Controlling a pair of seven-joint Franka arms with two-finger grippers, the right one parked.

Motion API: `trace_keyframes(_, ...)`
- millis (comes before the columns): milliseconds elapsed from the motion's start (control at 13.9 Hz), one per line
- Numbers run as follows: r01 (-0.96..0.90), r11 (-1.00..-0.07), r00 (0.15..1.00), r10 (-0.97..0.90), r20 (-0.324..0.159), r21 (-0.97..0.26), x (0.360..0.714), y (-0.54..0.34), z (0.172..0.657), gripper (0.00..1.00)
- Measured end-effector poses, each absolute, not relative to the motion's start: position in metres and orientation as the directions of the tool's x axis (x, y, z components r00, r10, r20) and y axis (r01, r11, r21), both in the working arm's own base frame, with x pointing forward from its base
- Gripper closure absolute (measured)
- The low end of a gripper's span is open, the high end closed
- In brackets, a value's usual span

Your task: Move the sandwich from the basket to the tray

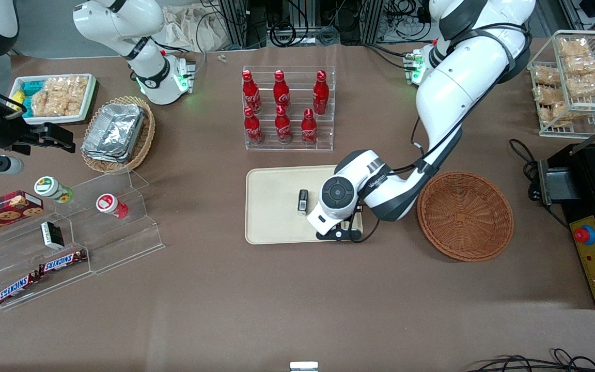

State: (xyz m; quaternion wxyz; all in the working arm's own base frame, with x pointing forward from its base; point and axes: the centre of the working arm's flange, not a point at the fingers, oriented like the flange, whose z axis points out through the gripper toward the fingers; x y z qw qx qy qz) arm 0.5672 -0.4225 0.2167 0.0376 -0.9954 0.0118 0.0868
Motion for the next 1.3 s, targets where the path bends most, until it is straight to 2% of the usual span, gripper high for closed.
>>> trace_keyframes(216, -0.020, -0.996, 0.987, -0.007, -0.159, -0.082, 0.574, -0.417, 0.233, 0.28)
trace_keyframes(288, -0.012, -0.996, 0.990, 0.001, -0.140, -0.092, 0.579, -0.414, 0.253, 0.17)
trace_keyframes(432, 0.046, -0.993, 0.993, 0.057, -0.102, -0.105, 0.593, -0.391, 0.324, 0.01)
trace_keyframes(649, 0.189, -0.981, 0.981, 0.190, -0.024, -0.052, 0.609, -0.318, 0.463, 0.00)
trace_keyframes(793, 0.221, -0.975, 0.975, 0.221, 0.003, -0.030, 0.606, -0.270, 0.524, 0.00)
trace_keyframes(937, 0.197, -0.980, 0.980, 0.198, -0.019, -0.022, 0.603, -0.229, 0.551, 0.00)
trace_keyframes(1297, 0.096, -0.994, 0.991, 0.100, -0.093, -0.047, 0.614, -0.106, 0.550, 0.00)
